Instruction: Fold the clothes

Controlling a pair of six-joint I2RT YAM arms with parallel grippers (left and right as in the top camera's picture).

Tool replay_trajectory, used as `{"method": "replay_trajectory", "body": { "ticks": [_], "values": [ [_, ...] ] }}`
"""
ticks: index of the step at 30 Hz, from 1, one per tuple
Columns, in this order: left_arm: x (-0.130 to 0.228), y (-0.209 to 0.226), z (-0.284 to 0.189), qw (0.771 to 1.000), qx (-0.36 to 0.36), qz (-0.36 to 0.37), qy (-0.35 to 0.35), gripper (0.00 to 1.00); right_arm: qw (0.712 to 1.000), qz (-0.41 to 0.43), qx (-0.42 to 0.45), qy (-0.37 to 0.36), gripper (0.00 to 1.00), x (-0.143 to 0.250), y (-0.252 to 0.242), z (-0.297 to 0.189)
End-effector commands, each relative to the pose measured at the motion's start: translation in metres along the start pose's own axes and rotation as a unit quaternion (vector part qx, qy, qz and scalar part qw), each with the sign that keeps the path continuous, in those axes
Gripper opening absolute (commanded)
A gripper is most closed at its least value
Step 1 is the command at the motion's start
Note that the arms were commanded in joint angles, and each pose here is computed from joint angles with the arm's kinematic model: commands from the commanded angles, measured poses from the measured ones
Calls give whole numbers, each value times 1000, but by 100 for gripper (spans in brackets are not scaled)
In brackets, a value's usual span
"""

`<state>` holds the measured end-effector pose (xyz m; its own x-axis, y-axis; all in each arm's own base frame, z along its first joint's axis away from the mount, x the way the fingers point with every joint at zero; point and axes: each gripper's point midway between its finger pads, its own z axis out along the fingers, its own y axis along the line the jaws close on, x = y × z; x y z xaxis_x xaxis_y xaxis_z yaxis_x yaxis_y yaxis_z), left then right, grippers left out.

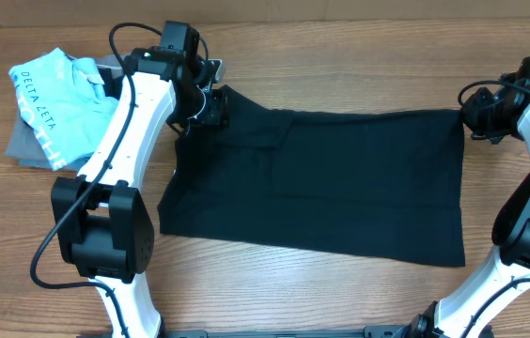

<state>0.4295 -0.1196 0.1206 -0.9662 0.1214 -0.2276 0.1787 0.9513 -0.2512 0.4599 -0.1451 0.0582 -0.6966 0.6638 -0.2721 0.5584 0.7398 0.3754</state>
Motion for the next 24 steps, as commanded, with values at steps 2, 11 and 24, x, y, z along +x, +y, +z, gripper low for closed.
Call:
{"method": "replay_trajectory", "body": {
  "ticks": [2,11,24],
  "values": [
    [-6,24,18,999,-47,-1,-12,63,1000,-3,-3,-22,4,-12,5,-14],
    [-35,35,102,999,1,23,-33,50,1000,-2,-1,-16,4,-9,4,-14],
    [-28,30,136,998,56,23,-18,30,1000,-1,0,-14,4,-8,3,-14]
  ]
}}
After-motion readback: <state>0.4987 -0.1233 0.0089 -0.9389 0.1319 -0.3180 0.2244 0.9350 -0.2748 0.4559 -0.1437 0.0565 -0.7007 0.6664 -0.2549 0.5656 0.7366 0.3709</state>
